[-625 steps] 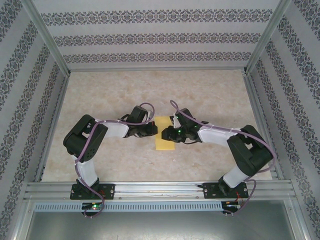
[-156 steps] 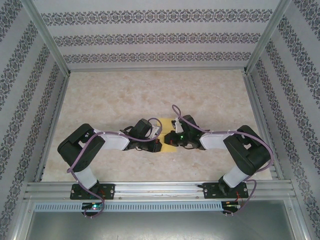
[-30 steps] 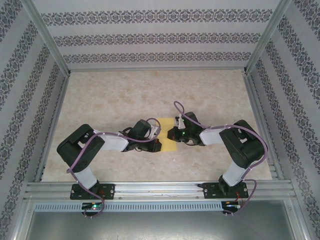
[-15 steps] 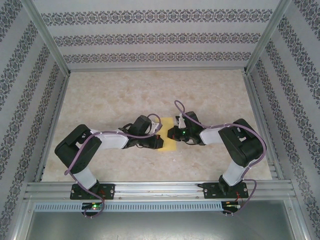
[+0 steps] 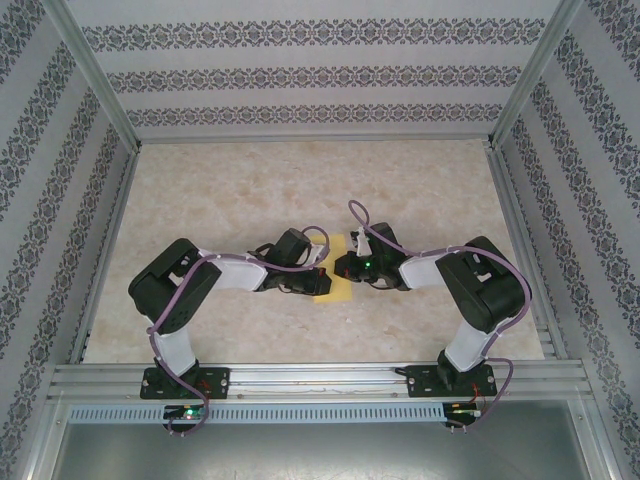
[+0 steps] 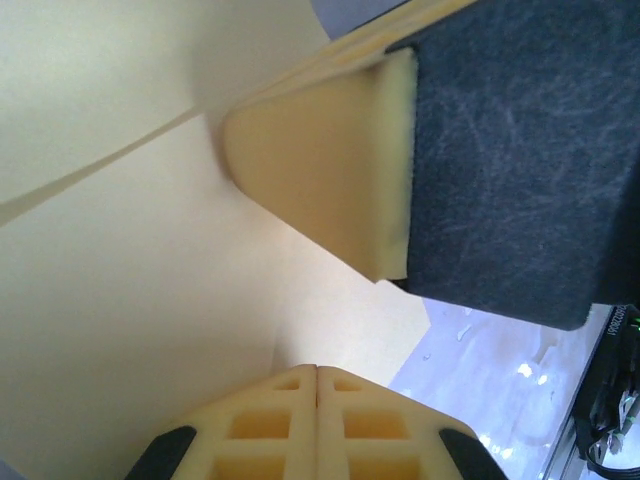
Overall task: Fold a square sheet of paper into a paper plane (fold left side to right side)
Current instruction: Fold the triangle a second time at the center of the table.
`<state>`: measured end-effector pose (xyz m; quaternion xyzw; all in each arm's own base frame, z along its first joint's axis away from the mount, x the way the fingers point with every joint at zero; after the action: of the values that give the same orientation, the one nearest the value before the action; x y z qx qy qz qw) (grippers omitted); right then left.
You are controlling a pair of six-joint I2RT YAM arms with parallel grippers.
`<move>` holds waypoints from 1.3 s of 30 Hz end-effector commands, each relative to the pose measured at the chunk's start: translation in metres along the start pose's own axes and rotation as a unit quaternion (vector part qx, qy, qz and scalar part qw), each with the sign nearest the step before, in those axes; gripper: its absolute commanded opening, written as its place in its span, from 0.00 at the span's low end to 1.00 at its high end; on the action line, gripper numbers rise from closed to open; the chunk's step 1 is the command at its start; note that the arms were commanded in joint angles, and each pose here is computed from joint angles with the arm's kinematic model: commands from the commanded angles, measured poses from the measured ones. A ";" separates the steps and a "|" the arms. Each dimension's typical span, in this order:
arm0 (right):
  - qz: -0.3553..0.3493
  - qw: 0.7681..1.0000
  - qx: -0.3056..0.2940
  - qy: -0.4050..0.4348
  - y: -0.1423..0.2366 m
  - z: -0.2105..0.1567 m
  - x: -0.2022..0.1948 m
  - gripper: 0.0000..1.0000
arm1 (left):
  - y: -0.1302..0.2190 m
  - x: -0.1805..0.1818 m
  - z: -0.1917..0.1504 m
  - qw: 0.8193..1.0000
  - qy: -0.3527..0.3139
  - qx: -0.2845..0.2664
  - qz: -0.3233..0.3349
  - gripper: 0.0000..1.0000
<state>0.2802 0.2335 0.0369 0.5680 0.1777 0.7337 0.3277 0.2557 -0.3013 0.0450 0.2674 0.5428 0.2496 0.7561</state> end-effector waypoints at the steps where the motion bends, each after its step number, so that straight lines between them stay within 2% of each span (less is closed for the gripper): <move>1: -0.062 0.997 0.039 -0.027 -0.003 -0.023 -0.036 0.00 | 0.001 0.010 -0.003 1.000 0.000 0.004 0.012 0.00; 23: -0.089 0.993 0.063 -0.047 0.001 -0.029 -0.053 0.00 | 0.016 0.030 -0.051 0.999 0.015 0.035 0.029 0.00; 34: -0.087 0.993 0.066 -0.044 0.001 -0.028 -0.051 0.00 | 0.022 0.036 -0.058 0.998 0.017 0.032 0.043 0.00; 39: -0.086 0.993 0.067 -0.044 0.000 -0.028 -0.050 0.00 | 0.024 0.033 -0.051 0.999 0.013 0.021 0.046 0.00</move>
<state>0.2823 0.2304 0.0358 0.5734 0.1929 0.7317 0.3141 0.2258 -0.2731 0.0398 0.2676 0.5354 0.2567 0.7589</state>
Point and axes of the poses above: each hand's point on the last joint's axis, 136 mm out from that joint toward the fingers, its own y axis back along the fingers, its own x axis along the line the jaws close on, z = x × y, the point moved 3 cm from there along y, back along the fingers, and after that the axes turned 2 degrees about y, right-handed, at the moved point
